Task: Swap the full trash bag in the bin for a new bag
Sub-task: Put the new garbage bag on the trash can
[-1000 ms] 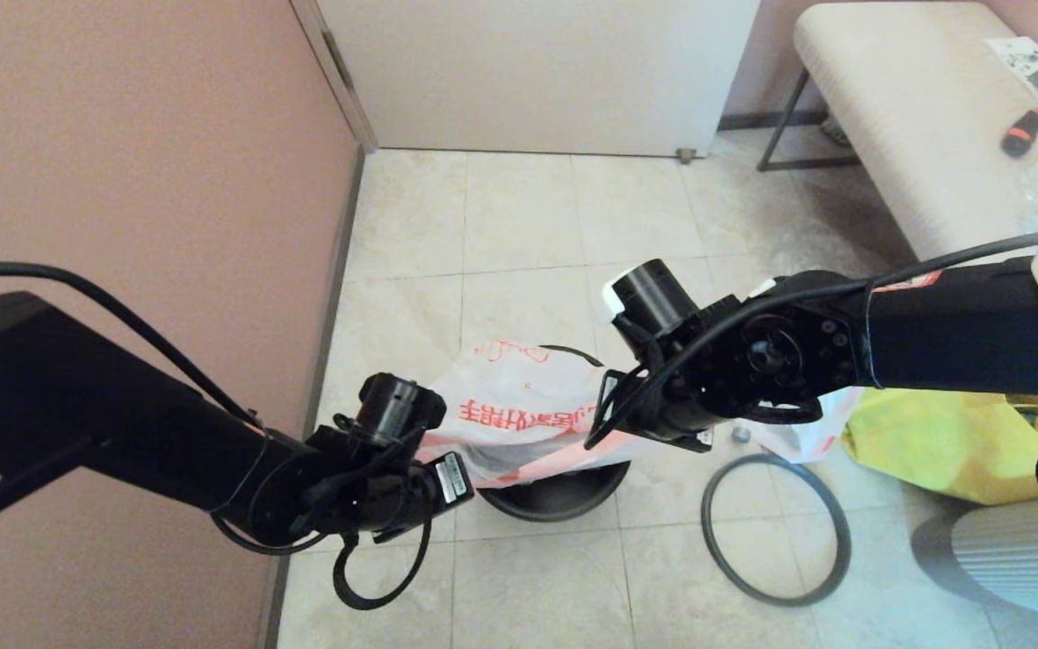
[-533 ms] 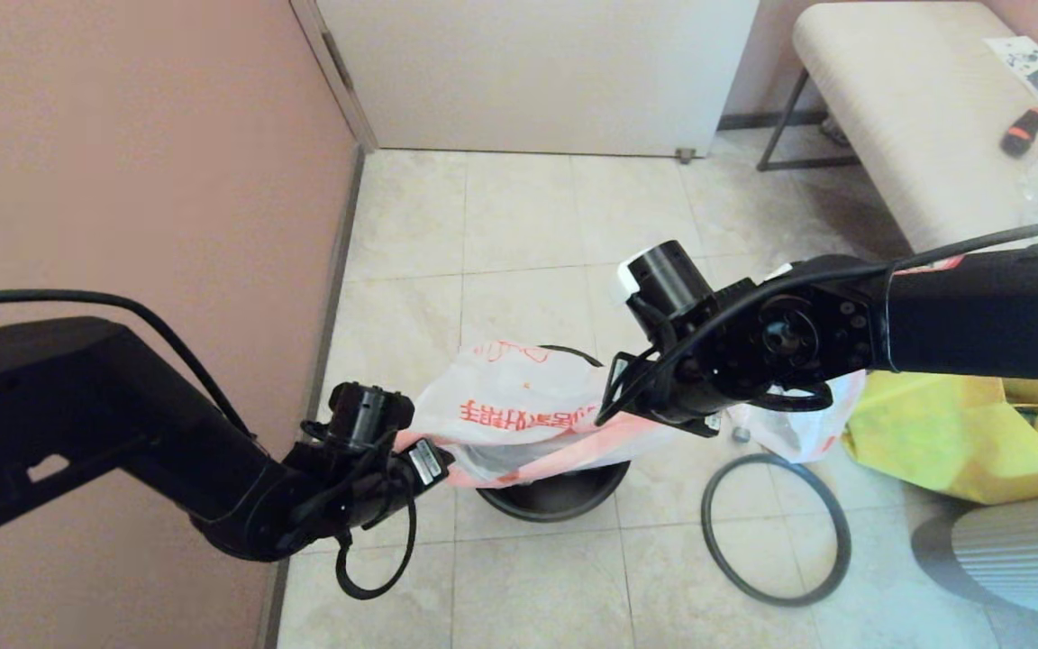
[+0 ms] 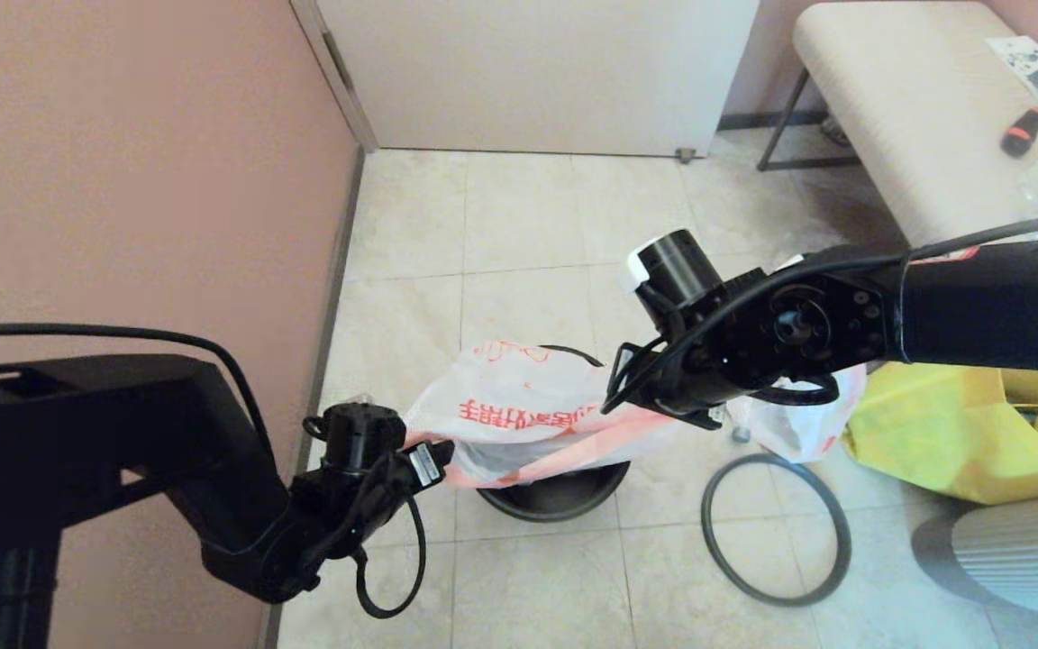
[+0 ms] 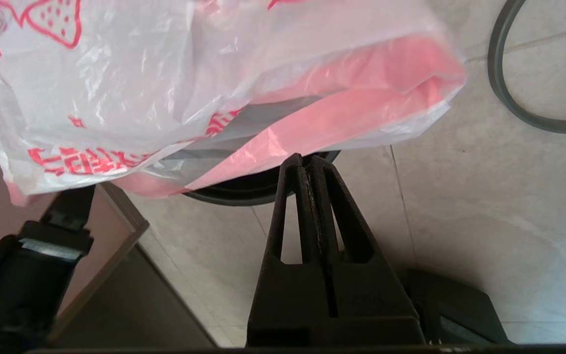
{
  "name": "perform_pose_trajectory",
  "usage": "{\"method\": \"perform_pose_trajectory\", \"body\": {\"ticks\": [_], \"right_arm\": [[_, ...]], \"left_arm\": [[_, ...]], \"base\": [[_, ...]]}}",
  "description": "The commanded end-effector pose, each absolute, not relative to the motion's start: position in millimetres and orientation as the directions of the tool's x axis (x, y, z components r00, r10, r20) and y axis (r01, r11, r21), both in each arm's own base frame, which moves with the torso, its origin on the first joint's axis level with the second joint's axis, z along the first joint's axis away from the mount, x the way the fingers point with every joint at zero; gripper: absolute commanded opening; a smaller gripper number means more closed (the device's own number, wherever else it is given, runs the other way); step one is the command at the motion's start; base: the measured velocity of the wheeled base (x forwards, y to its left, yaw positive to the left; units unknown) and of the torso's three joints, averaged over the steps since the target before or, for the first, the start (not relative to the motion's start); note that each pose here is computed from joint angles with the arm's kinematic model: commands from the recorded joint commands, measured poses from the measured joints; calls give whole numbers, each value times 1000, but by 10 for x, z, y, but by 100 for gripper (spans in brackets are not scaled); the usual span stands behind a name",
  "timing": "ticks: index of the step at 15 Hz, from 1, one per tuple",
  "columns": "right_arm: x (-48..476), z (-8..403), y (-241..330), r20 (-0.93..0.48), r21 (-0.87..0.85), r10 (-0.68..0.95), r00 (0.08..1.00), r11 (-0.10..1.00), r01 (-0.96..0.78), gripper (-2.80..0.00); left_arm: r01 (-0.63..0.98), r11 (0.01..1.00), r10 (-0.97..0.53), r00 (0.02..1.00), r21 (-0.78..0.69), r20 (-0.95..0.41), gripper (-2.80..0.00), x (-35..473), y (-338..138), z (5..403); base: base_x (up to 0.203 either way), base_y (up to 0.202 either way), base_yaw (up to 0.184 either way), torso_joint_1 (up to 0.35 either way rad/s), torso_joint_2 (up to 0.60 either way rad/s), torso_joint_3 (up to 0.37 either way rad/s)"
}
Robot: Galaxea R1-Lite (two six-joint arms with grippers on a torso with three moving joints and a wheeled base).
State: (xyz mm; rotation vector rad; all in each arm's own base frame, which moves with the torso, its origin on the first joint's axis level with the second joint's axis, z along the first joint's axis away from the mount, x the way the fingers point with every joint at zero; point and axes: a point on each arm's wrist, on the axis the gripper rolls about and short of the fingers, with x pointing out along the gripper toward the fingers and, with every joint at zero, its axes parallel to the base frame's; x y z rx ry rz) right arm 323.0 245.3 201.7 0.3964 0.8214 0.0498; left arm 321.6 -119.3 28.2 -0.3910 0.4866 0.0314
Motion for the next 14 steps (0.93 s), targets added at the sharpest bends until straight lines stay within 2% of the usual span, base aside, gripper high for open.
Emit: {"method": "perform_pose_trajectory", "body": {"ticks": [1,4,5,10,14], "right_arm": [[3214,2062,2433,-697,370,197,690,923,111,-280],[3228,2106,2380,-689,376,193,698,919,117,-280],[3231,2111,2371,-688,376,192,700,919,119,-280],[3237,2114,2356,-688,377,190,700,918,122,-280],[3246,2119,2284,-696,379,184,694,915,138,-280]], "left_arm": [[-77,937,-62,922,-339,-382,0,3313,-1187,64],[-40,950,-57,952,-308,-300,0,3362,-1166,79],[-42,949,-51,957,-312,-285,-280,3354,-1162,139],[-39,951,-54,956,-308,-287,-280,3354,-1174,136],[20,950,-114,951,-311,-286,-280,3231,-1353,367]], "base": [[0,0,0,0,0,0],[0,0,0,0,0,0],[0,0,0,0,0,0],[0,0,0,0,0,0],[0,0,0,0,0,0]]}}
